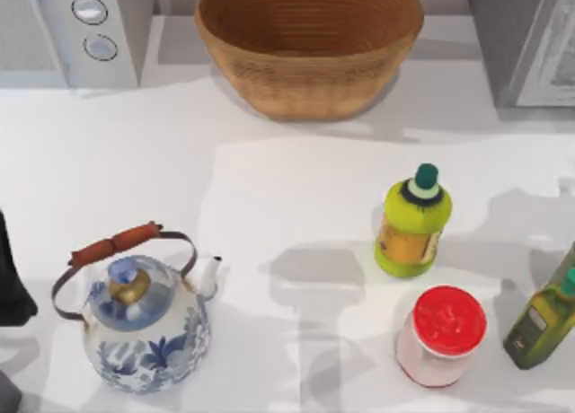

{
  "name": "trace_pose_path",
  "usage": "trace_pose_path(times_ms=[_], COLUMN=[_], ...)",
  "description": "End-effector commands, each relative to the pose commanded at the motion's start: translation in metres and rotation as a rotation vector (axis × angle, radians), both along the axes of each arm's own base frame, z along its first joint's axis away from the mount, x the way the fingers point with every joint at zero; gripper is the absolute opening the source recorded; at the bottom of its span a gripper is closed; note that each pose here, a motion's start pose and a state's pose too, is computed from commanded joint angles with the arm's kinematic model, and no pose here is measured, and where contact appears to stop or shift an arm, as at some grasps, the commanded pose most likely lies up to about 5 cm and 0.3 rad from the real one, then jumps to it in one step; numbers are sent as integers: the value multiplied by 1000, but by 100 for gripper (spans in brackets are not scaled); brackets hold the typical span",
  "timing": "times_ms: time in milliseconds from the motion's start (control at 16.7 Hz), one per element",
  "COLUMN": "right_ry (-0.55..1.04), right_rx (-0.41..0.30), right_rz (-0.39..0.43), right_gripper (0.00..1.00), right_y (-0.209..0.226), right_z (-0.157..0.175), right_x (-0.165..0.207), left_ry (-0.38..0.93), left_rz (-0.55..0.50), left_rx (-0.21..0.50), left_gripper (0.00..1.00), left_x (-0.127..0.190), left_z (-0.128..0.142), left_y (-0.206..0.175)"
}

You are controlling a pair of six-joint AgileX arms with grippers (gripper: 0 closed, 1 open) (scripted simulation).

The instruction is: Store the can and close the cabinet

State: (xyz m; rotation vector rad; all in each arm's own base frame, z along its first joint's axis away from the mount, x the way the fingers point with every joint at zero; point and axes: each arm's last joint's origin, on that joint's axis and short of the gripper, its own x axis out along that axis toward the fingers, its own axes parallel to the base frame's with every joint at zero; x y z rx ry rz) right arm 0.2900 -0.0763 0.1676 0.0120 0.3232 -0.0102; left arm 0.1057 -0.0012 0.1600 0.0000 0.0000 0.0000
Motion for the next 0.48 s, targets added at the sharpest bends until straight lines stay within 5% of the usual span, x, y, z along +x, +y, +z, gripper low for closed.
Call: trace_pose_path(times_ms=[480], right_ry=[-25], right_rx=[-5], right_rz=[1], right_gripper=[0], right_y=[1], right_z=[27], right_x=[-4], left_ry=[0], left_rz=[0], left_rx=[0], left_gripper=[100], left_x=[0], left_z=[0], left_y=[0])
